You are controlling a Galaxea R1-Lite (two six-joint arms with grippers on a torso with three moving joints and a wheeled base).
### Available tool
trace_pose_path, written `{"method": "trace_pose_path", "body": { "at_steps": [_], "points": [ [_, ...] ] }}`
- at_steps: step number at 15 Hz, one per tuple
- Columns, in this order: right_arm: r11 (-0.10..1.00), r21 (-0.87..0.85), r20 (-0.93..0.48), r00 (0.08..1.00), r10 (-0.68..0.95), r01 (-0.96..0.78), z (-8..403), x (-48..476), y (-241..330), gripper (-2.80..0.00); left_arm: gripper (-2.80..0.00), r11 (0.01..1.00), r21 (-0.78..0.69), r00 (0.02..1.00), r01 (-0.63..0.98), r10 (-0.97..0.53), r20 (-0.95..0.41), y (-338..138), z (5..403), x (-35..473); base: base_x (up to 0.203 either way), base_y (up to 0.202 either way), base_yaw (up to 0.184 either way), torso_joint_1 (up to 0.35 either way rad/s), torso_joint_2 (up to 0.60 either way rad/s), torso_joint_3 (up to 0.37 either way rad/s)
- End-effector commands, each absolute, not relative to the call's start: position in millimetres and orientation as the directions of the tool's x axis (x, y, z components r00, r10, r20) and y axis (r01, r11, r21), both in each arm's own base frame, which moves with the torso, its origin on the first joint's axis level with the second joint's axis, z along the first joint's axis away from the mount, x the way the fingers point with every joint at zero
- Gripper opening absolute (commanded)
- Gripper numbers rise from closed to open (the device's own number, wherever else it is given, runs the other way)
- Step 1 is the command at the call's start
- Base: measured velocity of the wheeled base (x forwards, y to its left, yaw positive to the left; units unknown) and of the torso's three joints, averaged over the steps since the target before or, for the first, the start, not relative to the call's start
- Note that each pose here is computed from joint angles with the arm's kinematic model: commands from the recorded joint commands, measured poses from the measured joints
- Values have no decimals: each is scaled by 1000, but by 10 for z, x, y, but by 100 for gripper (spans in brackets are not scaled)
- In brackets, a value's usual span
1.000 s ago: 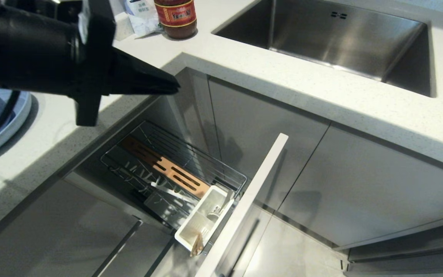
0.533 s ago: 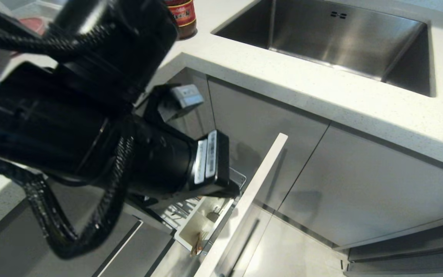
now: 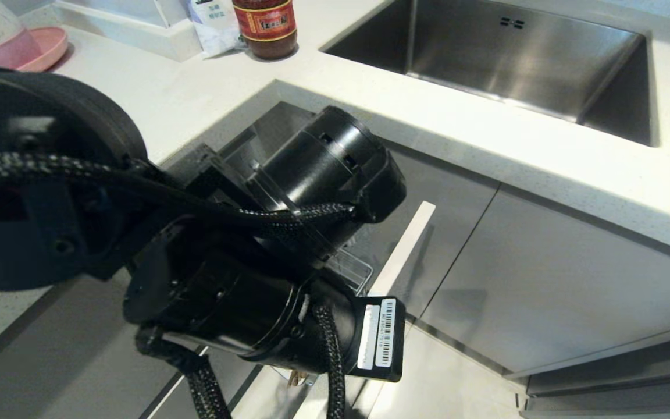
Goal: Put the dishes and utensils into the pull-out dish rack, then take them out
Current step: Close the cupboard
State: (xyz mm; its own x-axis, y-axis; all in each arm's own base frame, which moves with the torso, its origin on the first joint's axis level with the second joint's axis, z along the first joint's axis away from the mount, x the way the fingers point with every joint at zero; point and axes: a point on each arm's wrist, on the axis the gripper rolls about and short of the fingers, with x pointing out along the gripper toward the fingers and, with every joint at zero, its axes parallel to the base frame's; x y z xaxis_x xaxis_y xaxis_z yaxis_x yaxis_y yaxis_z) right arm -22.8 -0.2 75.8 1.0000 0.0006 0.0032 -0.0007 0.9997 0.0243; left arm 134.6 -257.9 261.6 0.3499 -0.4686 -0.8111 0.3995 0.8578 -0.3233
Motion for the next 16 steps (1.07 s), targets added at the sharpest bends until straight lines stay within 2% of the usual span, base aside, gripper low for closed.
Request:
{"method": "trace_pose_path", "body": {
  "at_steps": [1, 5, 10, 16],
  "points": [
    [1000, 25, 6, 1000, 0, 0, 753, -230, -2, -280, -280, 888, -265, 383, 376, -409, -828, -2631, 2509, 1381, 0, 0, 0, 0, 0, 0],
    [1000, 25, 6, 1000, 0, -1, 753, -230, -2, -280, -280, 922, -192, 475, 337, -342, -811, -2612, 2504, 1397, 0, 0, 0, 0, 0, 0],
    [1000, 25, 6, 1000, 2, -2, 753, -230, -2, -280, -280, 942, -143, 536, 305, -294, -791, -2577, 2508, 1409, 0, 0, 0, 0, 0, 0],
    [1000, 25, 6, 1000, 0, 0, 753, -230, -2, -280, -280, 984, -22, 673, 177, -137, -727, -2462, 2496, 1529, 0, 0, 0, 0, 0, 0]
  ]
}}
